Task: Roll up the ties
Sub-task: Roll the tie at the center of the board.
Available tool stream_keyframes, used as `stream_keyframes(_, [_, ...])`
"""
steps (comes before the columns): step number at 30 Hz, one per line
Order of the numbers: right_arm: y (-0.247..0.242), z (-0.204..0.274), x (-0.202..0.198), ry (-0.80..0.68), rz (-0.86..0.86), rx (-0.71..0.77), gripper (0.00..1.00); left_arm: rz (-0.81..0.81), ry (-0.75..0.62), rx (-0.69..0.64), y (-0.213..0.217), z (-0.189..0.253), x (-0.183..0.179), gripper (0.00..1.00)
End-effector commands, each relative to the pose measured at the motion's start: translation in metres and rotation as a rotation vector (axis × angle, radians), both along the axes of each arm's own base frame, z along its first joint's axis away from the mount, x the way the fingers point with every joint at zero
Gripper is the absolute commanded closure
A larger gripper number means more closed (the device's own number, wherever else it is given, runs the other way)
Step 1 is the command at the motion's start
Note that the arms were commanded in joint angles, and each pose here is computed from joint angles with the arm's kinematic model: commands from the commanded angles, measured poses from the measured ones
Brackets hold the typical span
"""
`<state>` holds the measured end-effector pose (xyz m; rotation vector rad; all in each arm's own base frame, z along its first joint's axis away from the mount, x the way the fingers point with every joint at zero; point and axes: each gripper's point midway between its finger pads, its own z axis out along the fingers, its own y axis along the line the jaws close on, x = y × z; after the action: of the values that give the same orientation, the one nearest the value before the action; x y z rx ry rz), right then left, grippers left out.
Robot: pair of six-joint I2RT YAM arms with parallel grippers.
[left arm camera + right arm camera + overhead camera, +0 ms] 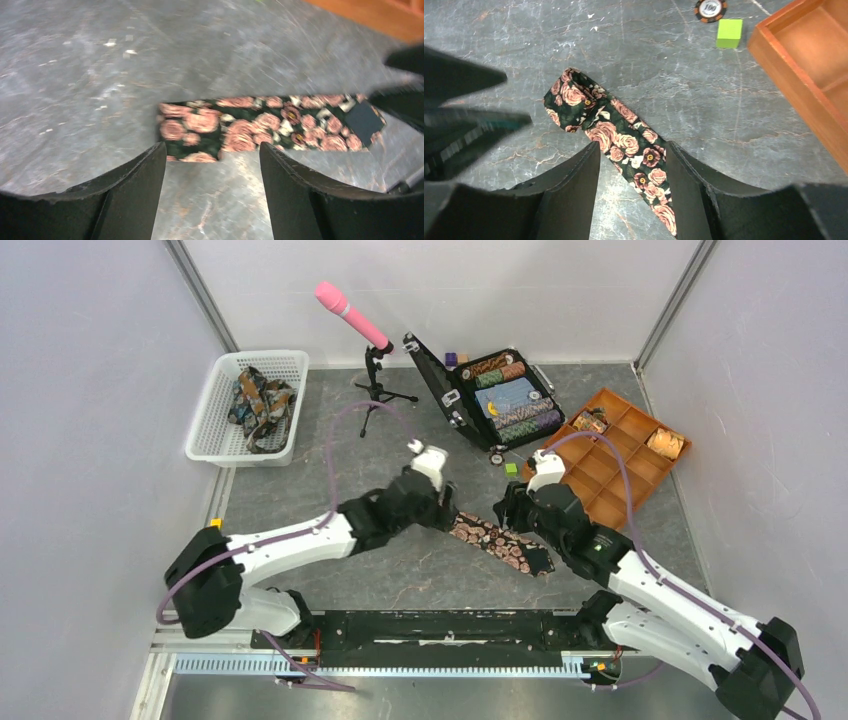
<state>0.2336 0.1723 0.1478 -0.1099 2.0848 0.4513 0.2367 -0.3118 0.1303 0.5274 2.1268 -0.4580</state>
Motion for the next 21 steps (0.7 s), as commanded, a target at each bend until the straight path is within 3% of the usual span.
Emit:
stream_keyframes(1, [0.029, 0.006, 0.003, -0.005, 0.081, 0.104, 0.44, 0.087, 0.065, -0.264, 0.025, 0.017, 0.026, 0.25])
stream_keyframes(5, [0.053, -0.011, 0.002, 0.060, 0.147, 0.145, 0.45, 0.165, 0.087, -0.337, 0.053, 0.013, 0.035, 0.24])
stream_keyframes(9, [0.078, -0.019, 0.005, 0.090, 0.202, 0.229, 0.54, 0.210, 0.126, -0.384, 0.069, -0.001, 0.040, 0.23])
stream_keyframes(16, [0.115, -0.031, 0.013, 0.148, 0.262, 0.340, 0.70, 0.218, 0.162, -0.445, 0.074, -0.012, 0.046, 0.24])
stream_keyframes(21, [0.130, -0.035, 0.016, 0.179, 0.278, 0.394, 0.76, 0.199, 0.181, -0.444, 0.070, -0.022, 0.049, 0.24])
